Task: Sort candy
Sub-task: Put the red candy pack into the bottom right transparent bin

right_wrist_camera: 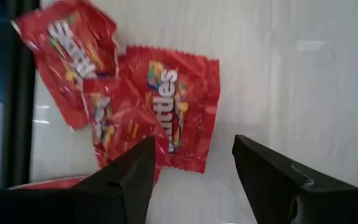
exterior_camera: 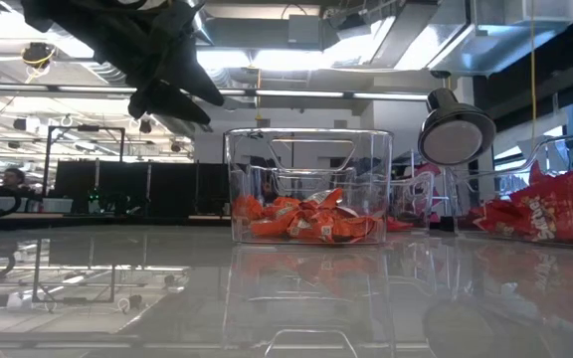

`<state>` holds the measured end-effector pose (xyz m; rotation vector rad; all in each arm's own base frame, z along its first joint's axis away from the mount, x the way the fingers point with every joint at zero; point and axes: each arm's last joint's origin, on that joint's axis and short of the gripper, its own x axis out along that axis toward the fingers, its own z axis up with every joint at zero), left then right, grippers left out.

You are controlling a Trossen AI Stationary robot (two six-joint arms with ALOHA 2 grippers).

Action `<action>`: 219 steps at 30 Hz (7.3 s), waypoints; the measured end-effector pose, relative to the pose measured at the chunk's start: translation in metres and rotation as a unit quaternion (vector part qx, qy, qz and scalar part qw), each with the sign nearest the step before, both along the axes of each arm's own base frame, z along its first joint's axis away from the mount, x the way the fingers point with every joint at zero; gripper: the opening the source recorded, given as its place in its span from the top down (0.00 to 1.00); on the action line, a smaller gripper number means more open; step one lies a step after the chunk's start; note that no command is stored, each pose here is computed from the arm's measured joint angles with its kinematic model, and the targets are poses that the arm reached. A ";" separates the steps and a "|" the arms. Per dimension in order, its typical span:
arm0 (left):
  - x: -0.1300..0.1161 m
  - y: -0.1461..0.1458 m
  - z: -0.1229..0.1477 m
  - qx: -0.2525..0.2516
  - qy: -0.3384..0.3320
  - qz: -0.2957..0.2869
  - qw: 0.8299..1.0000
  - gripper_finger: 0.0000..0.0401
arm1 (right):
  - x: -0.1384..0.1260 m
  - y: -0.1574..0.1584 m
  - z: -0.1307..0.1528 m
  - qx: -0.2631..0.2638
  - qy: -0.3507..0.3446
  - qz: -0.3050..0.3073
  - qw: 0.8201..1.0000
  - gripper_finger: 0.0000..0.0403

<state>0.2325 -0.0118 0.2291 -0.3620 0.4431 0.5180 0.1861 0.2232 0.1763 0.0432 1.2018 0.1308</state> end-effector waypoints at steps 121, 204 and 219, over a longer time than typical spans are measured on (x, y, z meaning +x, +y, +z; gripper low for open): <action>0.000 -0.002 0.000 0.004 -0.001 -0.007 1.000 0.42 | -0.016 -0.039 0.058 0.021 -0.064 -0.086 0.994 0.90; 0.000 -0.010 0.000 -0.001 -0.003 -0.020 1.000 0.42 | 0.032 0.012 -0.030 -0.075 0.062 -0.054 0.994 0.83; 0.000 -0.010 0.000 -0.003 -0.004 -0.019 1.000 0.42 | 0.003 -0.056 0.086 -0.205 -0.013 -0.138 0.969 0.86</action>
